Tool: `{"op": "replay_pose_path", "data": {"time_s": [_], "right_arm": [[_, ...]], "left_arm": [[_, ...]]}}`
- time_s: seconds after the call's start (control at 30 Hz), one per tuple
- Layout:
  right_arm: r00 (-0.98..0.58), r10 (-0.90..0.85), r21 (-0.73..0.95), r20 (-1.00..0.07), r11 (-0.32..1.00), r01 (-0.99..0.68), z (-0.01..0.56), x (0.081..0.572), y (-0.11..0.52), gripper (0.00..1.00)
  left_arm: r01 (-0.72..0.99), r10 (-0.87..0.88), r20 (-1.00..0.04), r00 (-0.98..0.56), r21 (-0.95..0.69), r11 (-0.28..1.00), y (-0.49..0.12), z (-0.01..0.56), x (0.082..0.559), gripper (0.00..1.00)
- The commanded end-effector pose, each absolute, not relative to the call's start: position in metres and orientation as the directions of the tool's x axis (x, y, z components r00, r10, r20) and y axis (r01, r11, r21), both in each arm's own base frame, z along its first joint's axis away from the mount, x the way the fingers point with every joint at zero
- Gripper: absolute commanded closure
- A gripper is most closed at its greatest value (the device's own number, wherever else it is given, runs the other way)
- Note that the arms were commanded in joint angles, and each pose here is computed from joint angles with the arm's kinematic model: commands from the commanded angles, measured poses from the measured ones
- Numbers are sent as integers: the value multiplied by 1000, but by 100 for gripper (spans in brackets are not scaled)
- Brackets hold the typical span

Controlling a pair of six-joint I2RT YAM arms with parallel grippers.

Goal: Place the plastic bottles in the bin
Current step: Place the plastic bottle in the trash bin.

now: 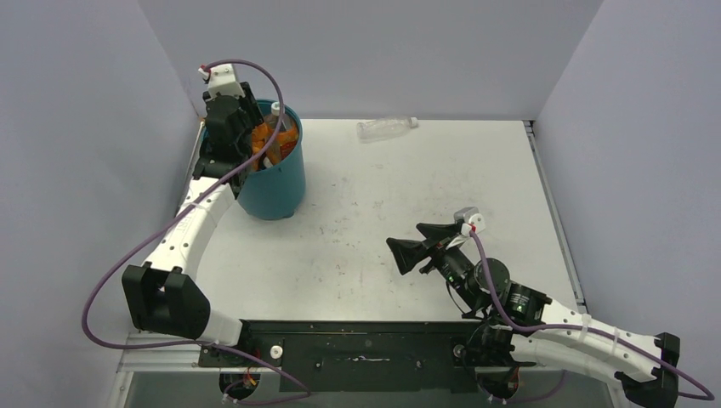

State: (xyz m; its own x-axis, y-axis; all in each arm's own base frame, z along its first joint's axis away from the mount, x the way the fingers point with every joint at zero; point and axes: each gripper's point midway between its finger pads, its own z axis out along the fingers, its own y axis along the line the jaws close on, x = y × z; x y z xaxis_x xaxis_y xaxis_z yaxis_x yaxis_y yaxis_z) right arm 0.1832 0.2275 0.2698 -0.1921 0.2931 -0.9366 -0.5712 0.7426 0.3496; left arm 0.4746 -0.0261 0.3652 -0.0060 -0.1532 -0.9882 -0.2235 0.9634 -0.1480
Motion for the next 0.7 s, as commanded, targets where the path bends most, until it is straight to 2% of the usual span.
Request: {"op": "replay_pose_path", "data": {"time_s": [0.0, 0.2, 0.23, 0.33, 0.4, 0.43, 0.57, 0.67], "right_arm": [[-158, 330, 358, -931, 733, -579, 283, 186, 229, 10], [-154, 323, 351, -934, 738, -576, 285, 186, 227, 10], [-155, 319, 348, -935, 740, -576, 286, 186, 228, 10], [-156, 320, 349, -935, 739, -577, 289, 186, 228, 10], [-154, 325, 353, -933, 745, -566, 292, 187, 226, 10], [-152, 328, 355, -932, 750, -558, 294, 189, 226, 10], [-148, 322, 352, -935, 790, -503, 298, 200, 224, 10], [-153, 322, 356, -934, 825, -439, 298, 216, 223, 10]], "left_arm": [[-232, -131, -987, 92, -149, 961, -22, 389, 486, 100], [-240, -70, -992, 108, -94, 966, -21, 389, 501, 100], [-238, -68, -992, 103, -91, 967, -22, 390, 502, 95], [-246, -86, -990, 113, -112, 963, -20, 398, 497, 34], [-255, -102, -981, 167, -143, 956, -19, 418, 485, 0], [-255, -102, -976, 195, -151, 955, -20, 430, 476, 3], [-200, -122, -950, 289, -184, 962, -36, 483, 434, 4], [-71, -156, -940, 303, -185, 980, -73, 504, 401, 4]]}}
